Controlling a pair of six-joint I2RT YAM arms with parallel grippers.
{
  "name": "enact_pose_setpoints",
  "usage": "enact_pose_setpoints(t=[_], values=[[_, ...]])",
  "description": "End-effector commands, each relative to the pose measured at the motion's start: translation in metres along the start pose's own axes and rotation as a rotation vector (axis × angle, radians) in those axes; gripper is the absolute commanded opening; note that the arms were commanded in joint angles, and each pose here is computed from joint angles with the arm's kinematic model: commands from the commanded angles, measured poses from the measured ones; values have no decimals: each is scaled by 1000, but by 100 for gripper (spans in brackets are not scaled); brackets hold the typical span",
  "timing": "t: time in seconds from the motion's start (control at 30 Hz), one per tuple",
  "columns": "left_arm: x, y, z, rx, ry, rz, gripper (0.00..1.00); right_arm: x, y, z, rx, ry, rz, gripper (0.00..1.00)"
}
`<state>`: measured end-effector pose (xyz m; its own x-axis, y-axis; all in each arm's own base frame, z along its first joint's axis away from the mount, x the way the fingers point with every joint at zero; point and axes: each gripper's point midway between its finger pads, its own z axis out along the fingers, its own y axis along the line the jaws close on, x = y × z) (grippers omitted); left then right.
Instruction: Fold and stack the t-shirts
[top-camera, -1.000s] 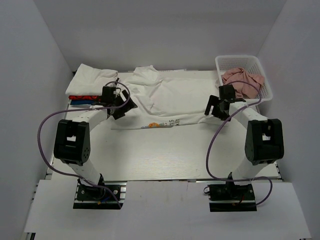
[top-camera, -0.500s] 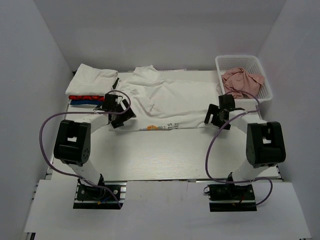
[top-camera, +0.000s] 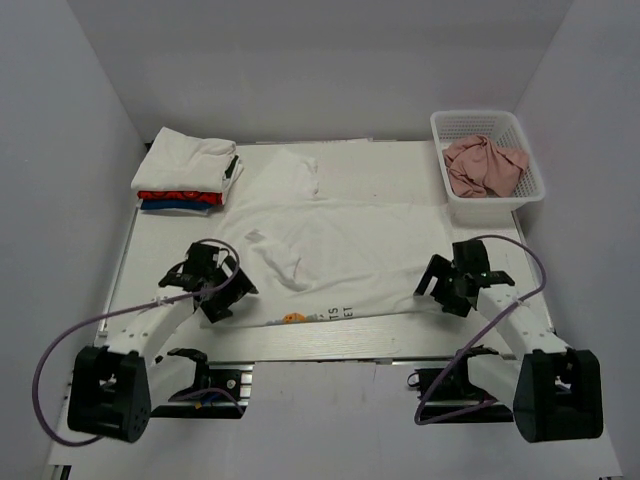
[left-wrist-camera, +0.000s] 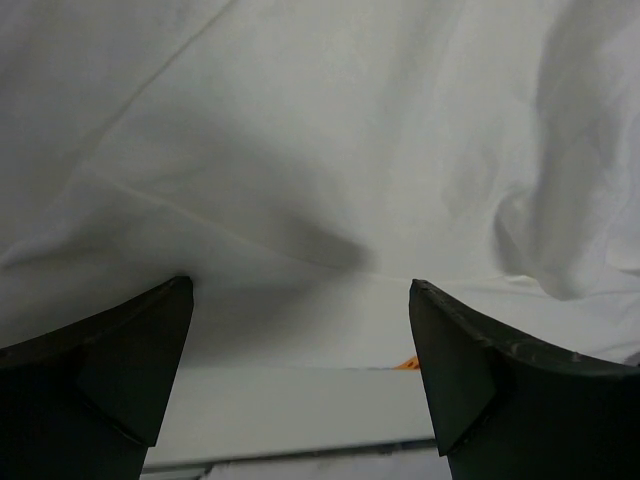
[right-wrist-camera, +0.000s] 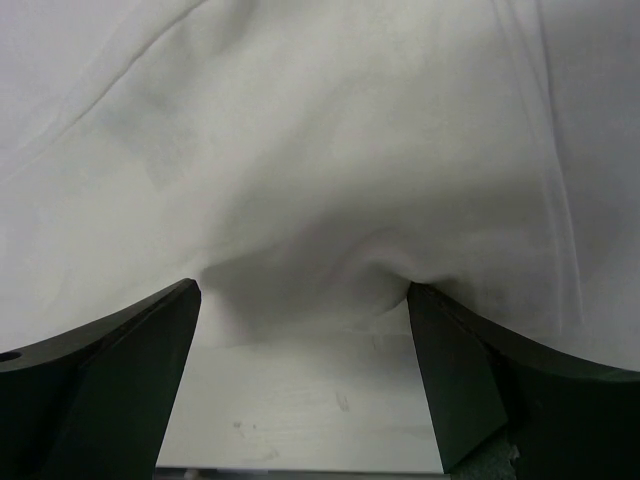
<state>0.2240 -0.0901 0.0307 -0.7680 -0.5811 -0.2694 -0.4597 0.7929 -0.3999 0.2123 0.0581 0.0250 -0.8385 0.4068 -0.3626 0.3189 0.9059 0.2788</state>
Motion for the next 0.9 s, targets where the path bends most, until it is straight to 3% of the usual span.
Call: enact_pose_setpoints(t=[0.0, 0.1, 0.27, 0.37, 0.4, 0.47, 0.5, 0.57, 0.6, 0.67, 0.7, 0.8, 0.83, 0.87], values=[[63, 35, -27, -98, 194, -128, 99, 52, -10, -17, 19, 169, 107, 90], [45, 31, -53, -90, 70, -183, 99, 31, 1, -34, -16, 88, 97, 90], [-24, -12, -87, 26, -193, -129, 99, -40, 26, -69, -74, -161, 26, 90], [-68, -56, -88, 105, -270, -51, 99, -80, 44, -82, -101, -271, -12, 90], [-85, -90, -96, 215, -289, -22, 99, -89, 47, -84, -103, -293, -14, 90], [-93, -115, -68, 244, -225, 47, 99, -112, 57, -82, -101, -328, -2, 90], [-111, -139, -74, 286, -248, 71, 99, -123, 62, -85, -104, -349, 9, 90], [-134, -143, -41, 193, -244, 115, 99, -145, 70, -75, -80, -368, 16, 90], [-157, -170, -53, 224, -291, 156, 99, -164, 78, -86, -88, -409, 17, 90], [-194, -197, -59, 217, -366, 224, 99, -170, 75, -59, -5, -358, 2, 90], [-202, -198, -33, 176, -345, 248, 99, -188, 78, -58, 25, -384, 8, 90], [-252, -238, -33, 195, -448, 323, 99, -204, 78, -38, 105, -385, 7, 90], [-251, -231, 9, 132, -376, 341, 99, -213, 85, -41, 101, -403, 9, 90], [-274, -262, -5, 172, -439, 365, 99, -221, 88, -43, 116, -428, 8, 90]])
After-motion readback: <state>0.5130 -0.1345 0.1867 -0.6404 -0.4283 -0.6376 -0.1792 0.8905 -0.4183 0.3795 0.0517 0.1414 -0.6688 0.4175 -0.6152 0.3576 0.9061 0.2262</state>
